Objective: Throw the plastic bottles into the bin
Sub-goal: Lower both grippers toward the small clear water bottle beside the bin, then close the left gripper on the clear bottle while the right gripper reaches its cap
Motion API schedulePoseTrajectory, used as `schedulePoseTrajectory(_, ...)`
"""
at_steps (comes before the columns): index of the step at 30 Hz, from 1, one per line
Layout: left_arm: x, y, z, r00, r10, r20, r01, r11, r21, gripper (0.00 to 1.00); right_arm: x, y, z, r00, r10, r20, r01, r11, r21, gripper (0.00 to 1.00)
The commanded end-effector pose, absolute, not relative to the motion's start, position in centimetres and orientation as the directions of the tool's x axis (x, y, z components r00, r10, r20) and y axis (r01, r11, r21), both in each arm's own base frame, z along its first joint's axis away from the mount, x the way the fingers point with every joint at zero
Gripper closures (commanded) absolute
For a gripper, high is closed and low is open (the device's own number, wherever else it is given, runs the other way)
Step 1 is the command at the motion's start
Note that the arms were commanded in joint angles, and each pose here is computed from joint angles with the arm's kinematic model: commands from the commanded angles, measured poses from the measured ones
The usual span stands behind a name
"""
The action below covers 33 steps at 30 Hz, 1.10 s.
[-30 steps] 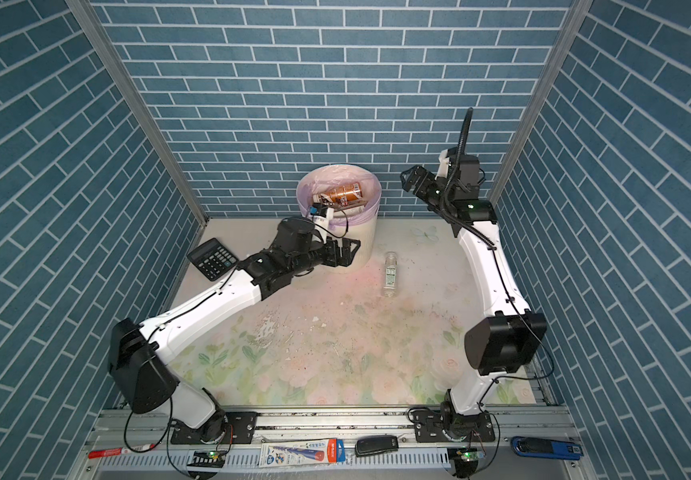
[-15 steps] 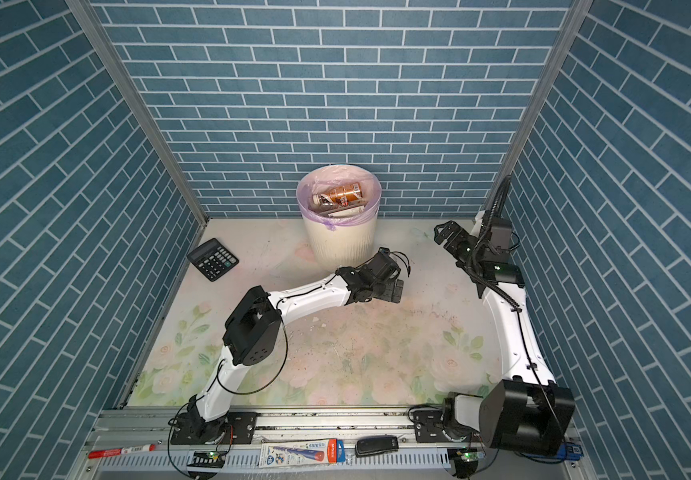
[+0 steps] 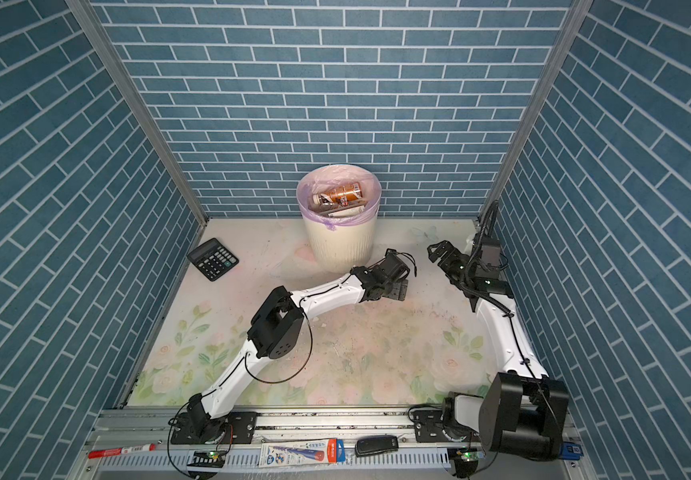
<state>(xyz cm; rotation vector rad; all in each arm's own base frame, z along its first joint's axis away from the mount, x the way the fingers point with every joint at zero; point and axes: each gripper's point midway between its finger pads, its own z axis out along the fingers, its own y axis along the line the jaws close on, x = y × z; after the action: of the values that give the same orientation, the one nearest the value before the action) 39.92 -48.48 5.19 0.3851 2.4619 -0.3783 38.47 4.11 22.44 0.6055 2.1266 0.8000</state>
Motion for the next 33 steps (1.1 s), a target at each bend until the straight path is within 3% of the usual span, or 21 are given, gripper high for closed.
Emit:
schedulePoseTrajectory(1,40.2,-47.9,4.0,-0.783,0.202,-0.588,0.358,0.920,-0.161,0.20,38.3,4.2,22.5,-0.581,0.649,-0.491,0.143,0.675,0.724,0.01)
schedulePoseTrajectory(5,40.3,-47.9,4.3,-0.775,0.205,-0.598,0.379,0.908,-0.181,0.36,38.5,4.4,22.3,-0.587,0.650,-0.482,0.144,0.670,0.728,0.01)
schedulePoseTrajectory(9,40.1,-47.7,5.7,-0.758,0.207,-0.619,0.413,0.887,-0.209,0.44,38.5,4.4,21.9,-0.592,0.653,-0.473,0.148,0.665,0.732,0.01)
schedulePoseTrajectory(20,36.7,-48.7,12.9,-0.681,0.145,-0.718,0.578,0.708,-0.405,0.44,38.4,6.6,22.4,-0.648,0.633,-0.424,0.071,0.604,0.794,0.02)
schedulePoseTrajectory(33,32.6,-49.8,19.3,-0.589,0.134,-0.797,0.718,0.538,-0.441,0.46,39.9,10.5,22.1,-0.721,0.570,-0.395,-0.004,0.565,0.825,0.10)
